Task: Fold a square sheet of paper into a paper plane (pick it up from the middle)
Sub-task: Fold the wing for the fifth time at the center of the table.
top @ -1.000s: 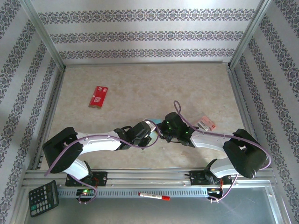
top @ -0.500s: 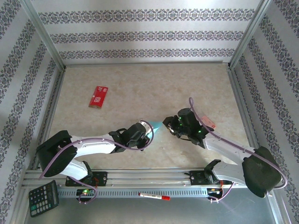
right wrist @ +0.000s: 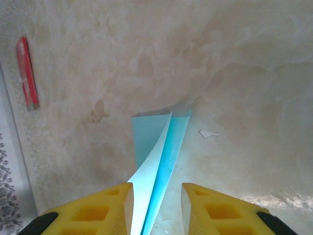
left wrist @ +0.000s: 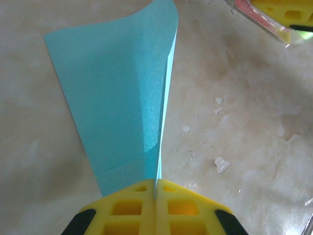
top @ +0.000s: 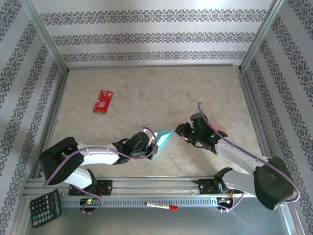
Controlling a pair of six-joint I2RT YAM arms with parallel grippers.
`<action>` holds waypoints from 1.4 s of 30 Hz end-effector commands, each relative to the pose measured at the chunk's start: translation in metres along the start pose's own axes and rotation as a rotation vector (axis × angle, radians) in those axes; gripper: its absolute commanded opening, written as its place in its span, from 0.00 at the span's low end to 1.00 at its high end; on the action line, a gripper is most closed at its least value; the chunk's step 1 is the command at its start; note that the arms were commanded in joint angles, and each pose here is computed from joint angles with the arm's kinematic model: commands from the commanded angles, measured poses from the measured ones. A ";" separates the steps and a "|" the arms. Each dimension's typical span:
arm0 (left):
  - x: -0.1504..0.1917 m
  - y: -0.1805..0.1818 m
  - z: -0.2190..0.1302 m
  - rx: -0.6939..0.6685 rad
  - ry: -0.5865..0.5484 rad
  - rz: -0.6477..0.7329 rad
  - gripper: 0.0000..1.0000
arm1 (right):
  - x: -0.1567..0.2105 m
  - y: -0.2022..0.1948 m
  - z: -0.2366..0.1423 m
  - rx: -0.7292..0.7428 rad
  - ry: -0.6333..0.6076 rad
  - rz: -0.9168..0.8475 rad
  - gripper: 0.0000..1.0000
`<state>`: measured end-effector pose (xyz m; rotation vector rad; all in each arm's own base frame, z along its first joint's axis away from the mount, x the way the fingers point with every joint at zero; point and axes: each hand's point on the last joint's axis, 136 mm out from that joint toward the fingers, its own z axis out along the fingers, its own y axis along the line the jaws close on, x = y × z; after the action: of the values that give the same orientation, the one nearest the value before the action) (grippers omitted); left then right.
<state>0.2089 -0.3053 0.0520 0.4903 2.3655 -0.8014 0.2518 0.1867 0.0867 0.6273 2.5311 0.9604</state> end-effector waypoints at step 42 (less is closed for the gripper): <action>0.019 0.003 0.022 0.171 0.033 -0.372 0.00 | 0.031 0.025 0.020 -0.063 0.169 -0.300 0.32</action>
<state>0.2047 -0.3135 0.0245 0.1545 2.4660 -1.1338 0.2408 0.2175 0.0762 0.2801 2.6470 0.9720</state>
